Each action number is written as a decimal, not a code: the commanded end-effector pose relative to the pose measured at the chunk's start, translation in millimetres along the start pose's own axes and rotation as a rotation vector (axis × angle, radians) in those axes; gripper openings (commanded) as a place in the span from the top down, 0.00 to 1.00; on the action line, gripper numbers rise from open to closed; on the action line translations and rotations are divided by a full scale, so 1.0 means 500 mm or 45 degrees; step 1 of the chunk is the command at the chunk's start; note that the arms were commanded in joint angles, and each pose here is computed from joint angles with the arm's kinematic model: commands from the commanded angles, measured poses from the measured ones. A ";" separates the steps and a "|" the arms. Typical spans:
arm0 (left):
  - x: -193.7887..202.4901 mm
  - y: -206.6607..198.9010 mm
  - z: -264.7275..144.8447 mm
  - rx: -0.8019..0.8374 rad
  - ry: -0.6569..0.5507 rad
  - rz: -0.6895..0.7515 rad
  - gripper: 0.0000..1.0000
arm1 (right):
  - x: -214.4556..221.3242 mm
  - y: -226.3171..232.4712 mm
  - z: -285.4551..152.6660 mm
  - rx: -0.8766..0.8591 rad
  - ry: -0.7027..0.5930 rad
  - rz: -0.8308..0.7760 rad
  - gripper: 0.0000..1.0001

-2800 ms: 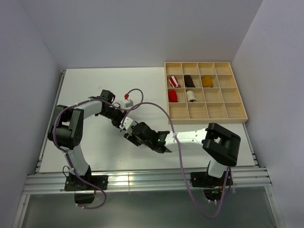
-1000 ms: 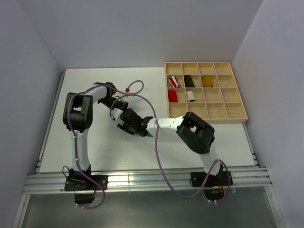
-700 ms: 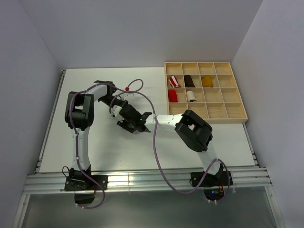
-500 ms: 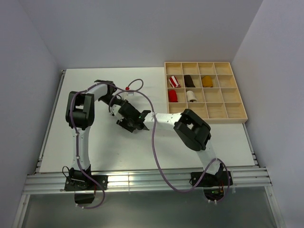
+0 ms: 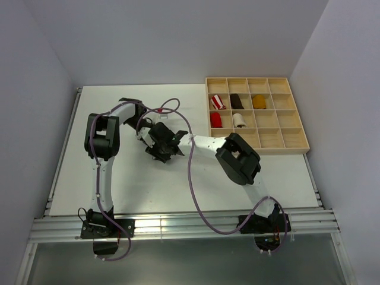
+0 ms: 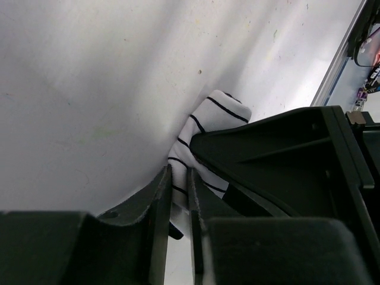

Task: Roll the socks
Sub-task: Roll the sock at the center of the board.

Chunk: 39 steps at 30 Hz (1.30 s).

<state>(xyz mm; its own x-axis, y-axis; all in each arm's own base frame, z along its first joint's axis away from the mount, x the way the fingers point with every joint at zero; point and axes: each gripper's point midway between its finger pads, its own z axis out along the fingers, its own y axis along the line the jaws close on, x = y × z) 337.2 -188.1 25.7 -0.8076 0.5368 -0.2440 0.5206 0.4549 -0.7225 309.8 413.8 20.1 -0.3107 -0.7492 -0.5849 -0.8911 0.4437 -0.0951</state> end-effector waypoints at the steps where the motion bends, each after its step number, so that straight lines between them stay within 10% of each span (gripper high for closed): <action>1: -0.021 -0.011 0.001 0.036 -0.029 0.068 0.77 | 0.166 0.083 0.057 -0.224 0.322 0.053 0.52; 18: -0.114 -0.024 -0.065 0.030 -0.296 -0.032 0.67 | 0.238 0.105 0.060 -0.250 0.424 0.155 1.00; 39: -0.167 -0.024 -0.306 -0.269 -0.627 -0.010 0.73 | 0.105 0.037 -0.032 -0.167 0.174 0.368 1.00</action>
<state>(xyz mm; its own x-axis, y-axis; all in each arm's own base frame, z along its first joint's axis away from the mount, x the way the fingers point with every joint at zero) 434.3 -133.0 119.9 -0.8593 0.1754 -0.4805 0.4798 0.6021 -0.6382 306.1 416.1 25.4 -0.4702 -0.6107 -0.6371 -0.8374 0.5368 0.1034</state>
